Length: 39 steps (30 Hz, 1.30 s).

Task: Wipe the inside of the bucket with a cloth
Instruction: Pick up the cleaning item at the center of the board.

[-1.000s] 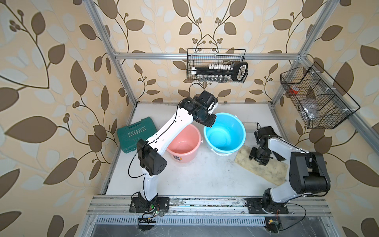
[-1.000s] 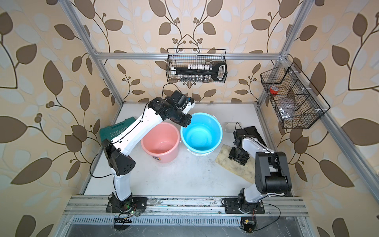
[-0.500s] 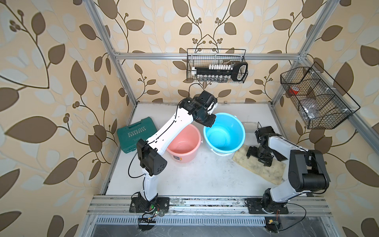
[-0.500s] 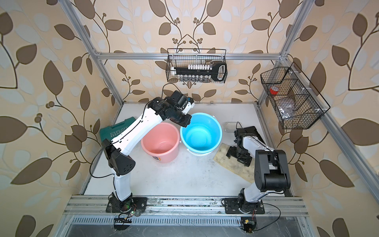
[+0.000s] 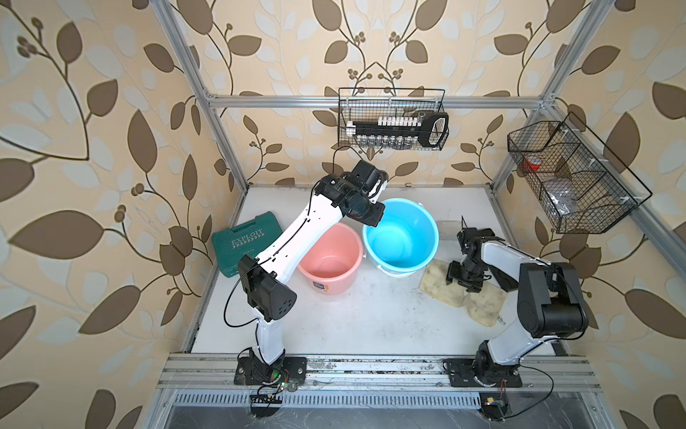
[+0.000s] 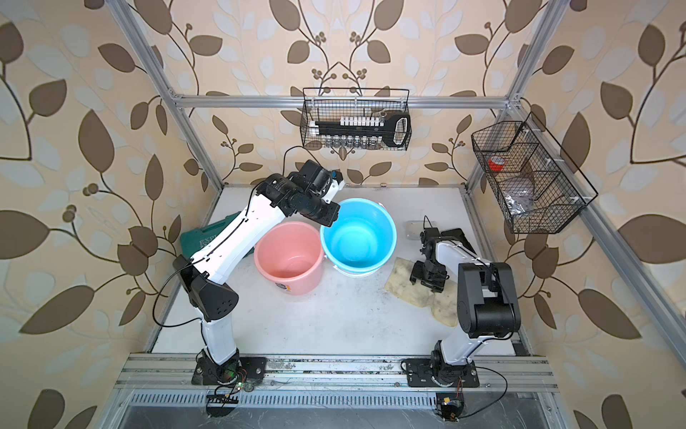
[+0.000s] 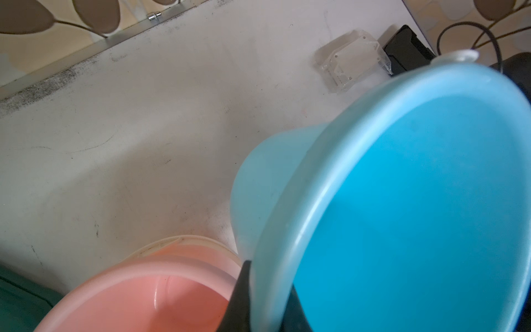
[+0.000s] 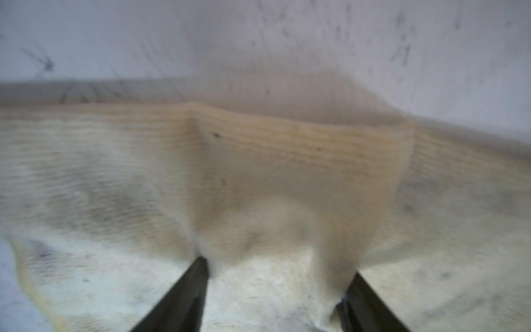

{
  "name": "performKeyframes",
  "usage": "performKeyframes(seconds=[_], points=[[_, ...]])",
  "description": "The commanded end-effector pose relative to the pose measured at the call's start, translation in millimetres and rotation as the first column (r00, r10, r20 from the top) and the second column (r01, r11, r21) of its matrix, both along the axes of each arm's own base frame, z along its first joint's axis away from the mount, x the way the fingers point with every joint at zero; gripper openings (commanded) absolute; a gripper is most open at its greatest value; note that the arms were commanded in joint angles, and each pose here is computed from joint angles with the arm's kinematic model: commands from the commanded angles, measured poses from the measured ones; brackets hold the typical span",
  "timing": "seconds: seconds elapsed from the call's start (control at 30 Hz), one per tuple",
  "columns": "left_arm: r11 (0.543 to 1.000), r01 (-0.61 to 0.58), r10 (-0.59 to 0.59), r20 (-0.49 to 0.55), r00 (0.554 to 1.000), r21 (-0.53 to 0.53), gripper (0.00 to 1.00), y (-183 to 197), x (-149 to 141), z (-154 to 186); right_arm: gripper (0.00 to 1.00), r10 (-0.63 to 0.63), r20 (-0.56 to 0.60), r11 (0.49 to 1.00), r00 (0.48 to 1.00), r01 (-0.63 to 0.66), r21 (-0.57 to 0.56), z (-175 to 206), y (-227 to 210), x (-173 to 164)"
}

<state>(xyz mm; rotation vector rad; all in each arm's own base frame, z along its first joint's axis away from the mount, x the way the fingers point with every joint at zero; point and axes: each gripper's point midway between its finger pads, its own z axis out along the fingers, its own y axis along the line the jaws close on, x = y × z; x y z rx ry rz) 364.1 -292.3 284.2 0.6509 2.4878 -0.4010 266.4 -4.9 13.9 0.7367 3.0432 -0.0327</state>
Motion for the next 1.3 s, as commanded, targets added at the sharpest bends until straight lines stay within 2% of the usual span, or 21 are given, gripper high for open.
performKeyframes(seconds=[0.0, 0.03, 0.1, 0.13, 0.2, 0.23, 0.43, 0.53, 0.67, 0.77, 0.97, 1.13, 1.27], points=[[0.998, -0.026, 0.031, 0.077, 0.997, -0.063, 0.00, 8, 1, 38, 0.47, 0.032, -0.072, 0.999, 0.997, -0.030, 0.027, -29, 6, -12], [0.998, -0.026, 0.030, 0.074, 0.997, -0.065, 0.00, 7, 1, 37, 0.42, 0.031, -0.070, 0.999, 0.997, -0.029, 0.025, -29, 5, -11], [0.998, -0.026, 0.030, 0.068, 0.997, -0.064, 0.00, 7, 0, 36, 0.27, 0.028, -0.064, 0.999, 0.998, -0.027, 0.022, -28, 5, -11], [0.998, -0.025, 0.030, 0.066, 0.997, -0.063, 0.00, 7, 0, 35, 0.15, 0.028, -0.061, 0.999, 0.998, -0.027, 0.021, -28, 5, -10], [0.998, -0.026, 0.030, 0.061, 0.998, -0.062, 0.00, 6, 1, 33, 0.10, 0.030, -0.059, 0.999, 0.998, -0.028, 0.022, -28, 5, -10], [0.998, -0.025, 0.028, 0.057, 0.998, -0.060, 0.00, 6, 1, 31, 0.01, 0.031, -0.060, 0.999, 0.998, -0.029, 0.021, -28, 5, -10], [0.998, -0.020, 0.023, 0.048, 0.999, -0.056, 0.00, 5, 1, 28, 0.00, 0.036, -0.040, 0.999, 0.999, -0.035, 0.018, -24, 4, -6], [0.998, -0.022, 0.025, 0.054, 0.998, -0.055, 0.00, 6, 1, 30, 0.00, 0.045, 0.006, 0.999, 0.999, -0.045, 0.025, -14, 6, 1], [0.998, -0.020, 0.023, 0.047, 0.999, -0.058, 0.00, 5, -1, 30, 0.00, 0.050, 0.113, 0.994, 0.992, -0.061, 0.095, 11, 19, 19], [0.998, -0.024, 0.027, 0.043, 0.999, -0.054, 0.00, 6, -1, 27, 0.00, 0.053, 0.250, 0.991, 0.967, -0.080, 0.103, 50, 22, 37], [0.998, -0.049, 0.052, 0.053, 0.997, -0.047, 0.00, 7, 5, 26, 0.00, 0.057, 0.520, 0.983, 0.852, -0.138, 0.119, 147, 28, 55], [0.994, -0.104, 0.108, 0.094, 0.990, -0.043, 0.00, 12, 15, 26, 0.00, 0.048, 0.734, 0.975, 0.677, -0.190, 0.112, 232, 35, 50], [0.988, -0.144, 0.151, 0.140, 0.979, -0.055, 0.00, 14, 24, 27, 0.00, 0.066, 0.838, 0.952, 0.542, -0.286, 0.110, 282, 50, 39]])
